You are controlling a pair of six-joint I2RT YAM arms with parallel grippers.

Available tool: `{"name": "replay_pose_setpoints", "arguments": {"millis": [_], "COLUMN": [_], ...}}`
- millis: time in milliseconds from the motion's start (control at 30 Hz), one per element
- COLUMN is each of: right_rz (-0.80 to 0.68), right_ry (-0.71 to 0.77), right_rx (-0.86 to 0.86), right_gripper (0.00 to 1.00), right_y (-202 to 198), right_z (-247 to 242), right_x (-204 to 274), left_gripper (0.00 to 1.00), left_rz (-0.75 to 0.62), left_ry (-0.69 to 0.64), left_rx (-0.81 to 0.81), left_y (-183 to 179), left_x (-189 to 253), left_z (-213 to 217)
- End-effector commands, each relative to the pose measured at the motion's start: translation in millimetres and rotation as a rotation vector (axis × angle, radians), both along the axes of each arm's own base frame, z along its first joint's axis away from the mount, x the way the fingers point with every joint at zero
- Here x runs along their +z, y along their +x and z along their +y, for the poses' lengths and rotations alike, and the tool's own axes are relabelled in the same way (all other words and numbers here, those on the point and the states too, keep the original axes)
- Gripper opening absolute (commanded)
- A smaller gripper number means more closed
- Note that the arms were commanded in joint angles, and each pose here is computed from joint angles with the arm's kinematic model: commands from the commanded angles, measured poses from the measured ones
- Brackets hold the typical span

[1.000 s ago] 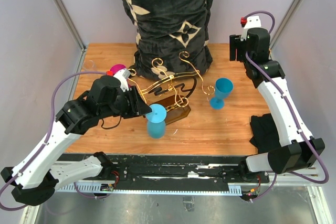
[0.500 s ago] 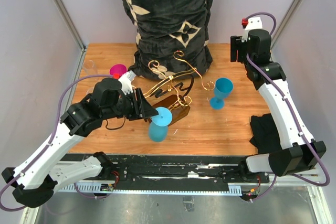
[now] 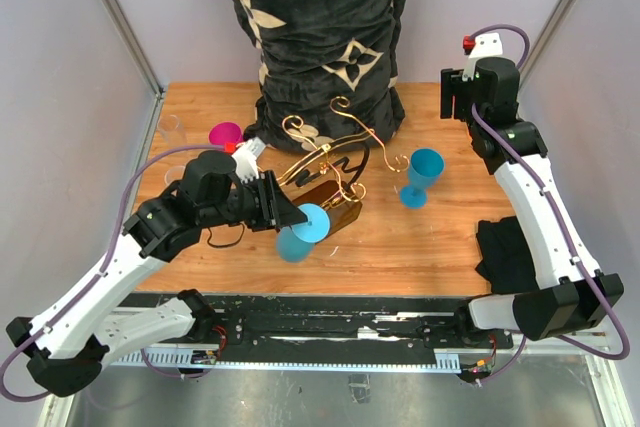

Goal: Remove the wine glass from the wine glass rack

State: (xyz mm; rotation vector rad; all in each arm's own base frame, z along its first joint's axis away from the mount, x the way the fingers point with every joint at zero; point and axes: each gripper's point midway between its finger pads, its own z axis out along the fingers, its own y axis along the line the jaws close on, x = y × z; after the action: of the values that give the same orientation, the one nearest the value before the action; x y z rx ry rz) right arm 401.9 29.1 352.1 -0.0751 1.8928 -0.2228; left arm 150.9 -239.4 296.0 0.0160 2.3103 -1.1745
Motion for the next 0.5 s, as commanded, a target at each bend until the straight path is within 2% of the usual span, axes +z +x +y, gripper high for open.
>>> {"name": "replay_pose_setpoints", "arguments": {"millis": [0, 100, 133, 467], "right_rz": [-0.037, -0.043, -0.044, -0.062], "right_ry": [0.002, 0.002, 0.002, 0.012], "right_rx": [-0.028, -0.031, -0.032, -0.03], "right_gripper": [0.72, 0.72, 0.72, 0.73], "right_y": [-3, -5, -5, -8], "right_z": [-7, -8, -9, -10], "right_x": [9, 11, 12, 17], "left_gripper": [0.28, 0.03, 0.01, 0.01], "left_rz": [0.015, 0.017, 0.012, -0.105], "left_ry": [-0.034, -0.021, -0.016, 0.125], "left_rx": [-0.05, -0.052, -0.047, 0.129], "left_y": [-2, -1, 0, 18], "left_x": [-2, -5, -4, 27], "left_z": [-11, -11, -10, 31]}}
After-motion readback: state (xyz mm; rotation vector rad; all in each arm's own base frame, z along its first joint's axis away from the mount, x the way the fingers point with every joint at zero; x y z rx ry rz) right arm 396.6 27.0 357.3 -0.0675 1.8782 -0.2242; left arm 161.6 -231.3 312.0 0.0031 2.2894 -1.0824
